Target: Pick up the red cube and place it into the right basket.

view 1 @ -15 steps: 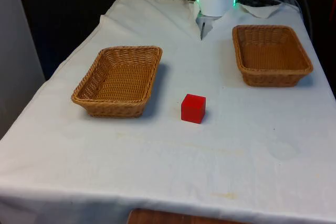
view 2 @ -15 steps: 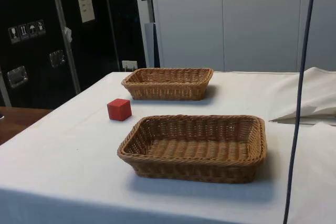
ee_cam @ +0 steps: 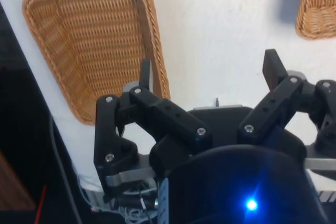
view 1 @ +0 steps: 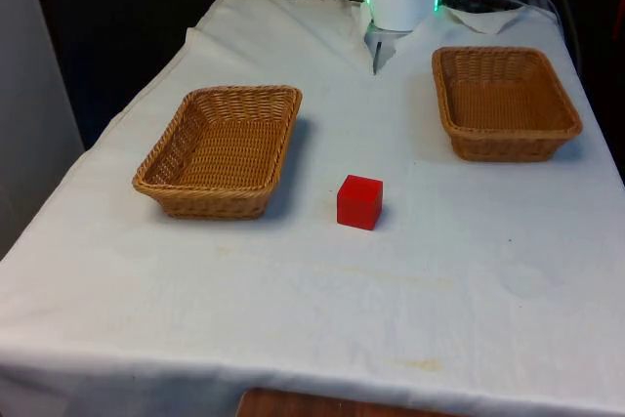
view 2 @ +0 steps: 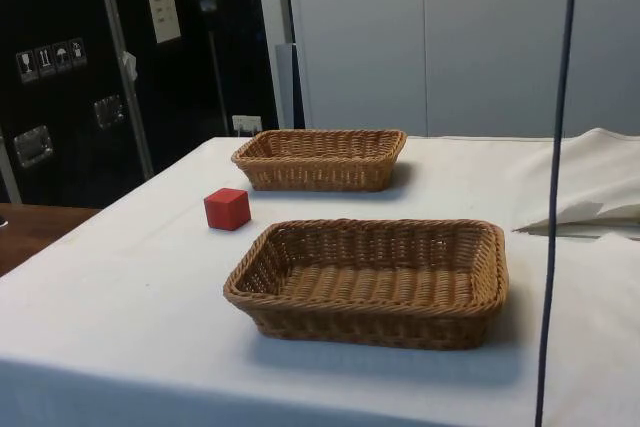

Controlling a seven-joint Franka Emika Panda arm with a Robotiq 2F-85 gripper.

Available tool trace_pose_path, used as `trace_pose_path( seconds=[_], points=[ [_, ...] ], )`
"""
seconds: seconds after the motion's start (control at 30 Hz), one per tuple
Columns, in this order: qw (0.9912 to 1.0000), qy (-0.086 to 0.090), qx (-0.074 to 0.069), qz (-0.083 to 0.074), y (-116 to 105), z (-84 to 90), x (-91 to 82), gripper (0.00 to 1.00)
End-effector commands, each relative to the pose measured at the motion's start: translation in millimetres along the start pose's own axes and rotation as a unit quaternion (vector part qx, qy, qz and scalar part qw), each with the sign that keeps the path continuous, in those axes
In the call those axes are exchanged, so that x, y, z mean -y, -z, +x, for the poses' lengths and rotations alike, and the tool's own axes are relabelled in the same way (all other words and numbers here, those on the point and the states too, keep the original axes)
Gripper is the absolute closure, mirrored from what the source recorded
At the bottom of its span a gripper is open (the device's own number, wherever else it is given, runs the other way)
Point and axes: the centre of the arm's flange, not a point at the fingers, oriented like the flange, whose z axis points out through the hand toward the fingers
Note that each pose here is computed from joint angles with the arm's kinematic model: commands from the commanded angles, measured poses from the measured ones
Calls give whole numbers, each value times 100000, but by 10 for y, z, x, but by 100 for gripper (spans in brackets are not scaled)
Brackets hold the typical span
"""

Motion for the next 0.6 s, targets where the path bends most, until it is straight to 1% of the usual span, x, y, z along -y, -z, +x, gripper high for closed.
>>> trace_pose_path(
  seconds=[0.0,0.03,0.17,0.2,0.23,0.27,0.47,0.53,0.57],
  points=[
    [100000,-134,-126,-37,-30,36,45,0],
    [99999,-55,-156,-326,-88,84,94,0],
    [99996,94,-396,-758,-207,164,207,0],
    [99994,219,-564,-945,-270,200,260,0],
    [99996,286,-433,-737,-230,169,217,0],
    [99992,175,-724,-1012,-300,220,281,0],
    [99983,354,-1125,-1441,-470,298,405,0],
    [99977,423,-1352,-1584,-565,339,466,0],
    [99983,548,-1071,-1364,-537,320,446,0]
  ],
)
